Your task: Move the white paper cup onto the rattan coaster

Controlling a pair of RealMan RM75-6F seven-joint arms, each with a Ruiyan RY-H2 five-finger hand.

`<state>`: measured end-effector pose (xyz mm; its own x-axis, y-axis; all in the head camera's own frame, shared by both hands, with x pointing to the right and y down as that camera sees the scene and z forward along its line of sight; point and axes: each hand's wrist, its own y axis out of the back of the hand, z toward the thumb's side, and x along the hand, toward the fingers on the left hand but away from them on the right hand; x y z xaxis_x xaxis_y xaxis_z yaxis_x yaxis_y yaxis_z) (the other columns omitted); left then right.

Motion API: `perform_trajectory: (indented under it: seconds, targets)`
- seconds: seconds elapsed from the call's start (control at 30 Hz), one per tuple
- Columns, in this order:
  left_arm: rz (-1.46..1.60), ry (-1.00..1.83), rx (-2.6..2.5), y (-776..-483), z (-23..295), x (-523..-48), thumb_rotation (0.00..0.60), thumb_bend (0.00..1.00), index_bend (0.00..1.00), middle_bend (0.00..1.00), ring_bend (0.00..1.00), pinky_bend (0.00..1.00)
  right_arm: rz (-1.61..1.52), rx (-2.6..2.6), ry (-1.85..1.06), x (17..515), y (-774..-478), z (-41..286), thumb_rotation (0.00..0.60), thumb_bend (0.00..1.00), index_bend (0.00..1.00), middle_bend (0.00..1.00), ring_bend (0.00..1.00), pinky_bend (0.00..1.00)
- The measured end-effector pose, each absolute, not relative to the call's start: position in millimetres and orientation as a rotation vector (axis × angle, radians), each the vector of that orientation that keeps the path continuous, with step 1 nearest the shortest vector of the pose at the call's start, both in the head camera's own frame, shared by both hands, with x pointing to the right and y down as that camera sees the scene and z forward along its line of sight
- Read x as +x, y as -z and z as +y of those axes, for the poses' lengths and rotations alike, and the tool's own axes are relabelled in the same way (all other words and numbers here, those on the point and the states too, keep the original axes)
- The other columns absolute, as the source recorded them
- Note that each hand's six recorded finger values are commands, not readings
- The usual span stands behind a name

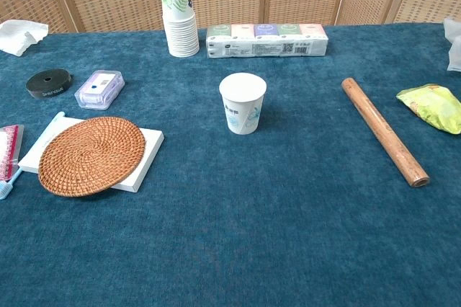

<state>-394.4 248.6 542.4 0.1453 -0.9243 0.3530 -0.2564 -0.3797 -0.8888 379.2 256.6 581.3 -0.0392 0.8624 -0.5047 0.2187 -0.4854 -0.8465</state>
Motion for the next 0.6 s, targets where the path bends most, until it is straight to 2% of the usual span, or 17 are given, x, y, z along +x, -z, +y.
perform_trajectory:
  seconds: [0.27, 0.6]
  targets:
    - [1.144, 1.281, -1.753, -548, 246, -397, 0.550, 0.45, 0.04, 0.00, 0.00, 0.00, -1.149, -1.717, -1.549, 375, -584, 250, 0.600, 0.40, 0.00, 0.00, 0.00, 0.00]
    - [1.143, 1.239, -1.775, -535, 239, -392, 0.550, 0.45, 0.03, 0.00, 0.00, 0.00, -1.231, -1.827, -1.424, 363, -580, 234, 0.600, 0.40, 0.00, 0.00, 0.00, 0.00]
